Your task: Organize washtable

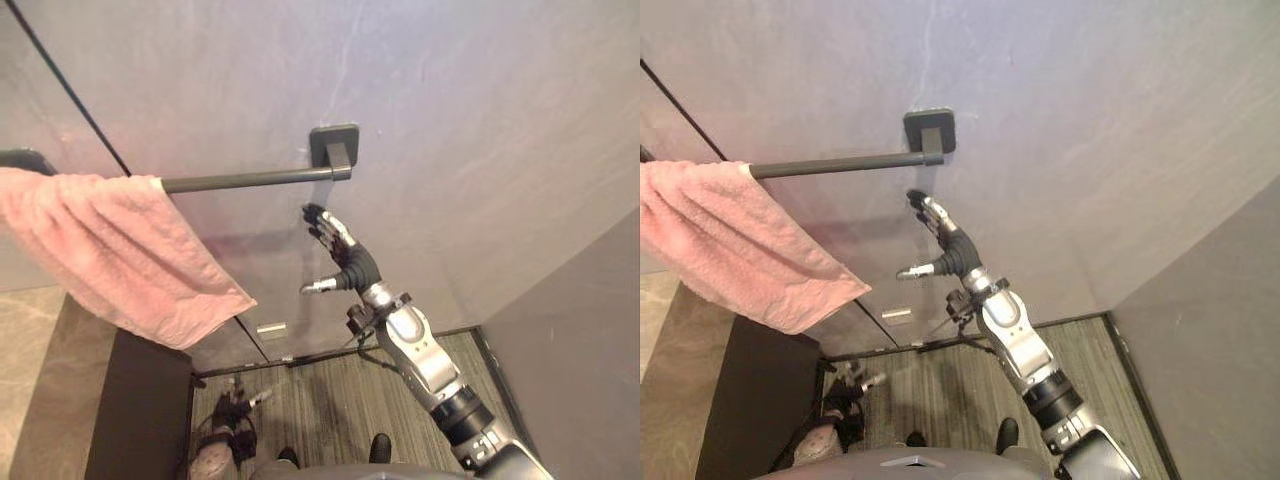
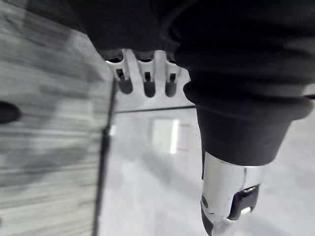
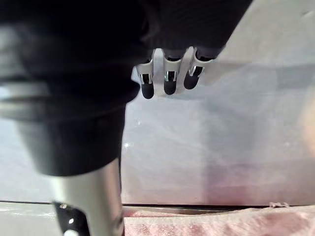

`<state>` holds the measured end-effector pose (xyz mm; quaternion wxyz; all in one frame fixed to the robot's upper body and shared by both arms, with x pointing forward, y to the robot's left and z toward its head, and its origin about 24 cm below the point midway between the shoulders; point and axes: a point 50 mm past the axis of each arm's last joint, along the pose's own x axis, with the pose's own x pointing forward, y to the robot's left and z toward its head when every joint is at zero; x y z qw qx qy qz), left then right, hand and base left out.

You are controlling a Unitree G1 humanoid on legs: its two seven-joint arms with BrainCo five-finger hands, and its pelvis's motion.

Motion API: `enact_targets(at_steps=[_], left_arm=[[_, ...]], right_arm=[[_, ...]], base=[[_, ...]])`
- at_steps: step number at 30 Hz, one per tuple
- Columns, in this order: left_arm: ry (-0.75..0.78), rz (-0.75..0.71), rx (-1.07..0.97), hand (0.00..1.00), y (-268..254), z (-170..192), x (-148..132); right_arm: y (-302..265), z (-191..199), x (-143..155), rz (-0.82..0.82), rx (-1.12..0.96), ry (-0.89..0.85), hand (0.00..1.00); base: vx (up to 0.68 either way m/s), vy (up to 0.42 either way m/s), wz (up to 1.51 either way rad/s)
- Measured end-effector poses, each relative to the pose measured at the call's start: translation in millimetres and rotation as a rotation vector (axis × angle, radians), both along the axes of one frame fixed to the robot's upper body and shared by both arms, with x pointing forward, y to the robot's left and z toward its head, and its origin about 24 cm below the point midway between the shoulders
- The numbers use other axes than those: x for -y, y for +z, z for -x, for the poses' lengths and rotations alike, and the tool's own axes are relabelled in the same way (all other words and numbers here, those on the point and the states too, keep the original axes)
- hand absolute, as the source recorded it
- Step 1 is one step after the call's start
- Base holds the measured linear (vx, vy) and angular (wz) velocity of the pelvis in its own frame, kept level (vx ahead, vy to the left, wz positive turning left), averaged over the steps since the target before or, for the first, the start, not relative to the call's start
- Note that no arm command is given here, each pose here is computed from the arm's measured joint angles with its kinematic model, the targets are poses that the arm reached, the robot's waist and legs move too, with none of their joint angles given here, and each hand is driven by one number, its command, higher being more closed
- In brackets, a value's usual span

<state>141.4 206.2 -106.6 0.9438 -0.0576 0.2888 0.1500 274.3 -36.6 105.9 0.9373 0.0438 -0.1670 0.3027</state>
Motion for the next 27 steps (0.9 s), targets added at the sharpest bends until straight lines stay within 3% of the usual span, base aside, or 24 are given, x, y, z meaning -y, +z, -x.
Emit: enact_targets(at_steps=[7,17,27], left_arm=[[0.155,0.046,0.149,0.0,22.4,-8.6,-12.2],[0.201,0.086,0.234,0.0,36.0,-14.3,-13.8],[0.218,0.131,0.248,0.0,36.9,-12.3,-5.1]], right_arm=[[15.9,-19.0,-5.3,0.027,0.044,-0.018,0.0],[23.1,-42.4,-6.6,0.011,-0.019,-0.042,0.0],[21.2,-49.7,-38.2,0.117,-0.059,0.059,0.0]], base=[[-0.01,-0.007,0.09],[-0.02,-0.015,0.15],[0.0,-0.007,0.14]])
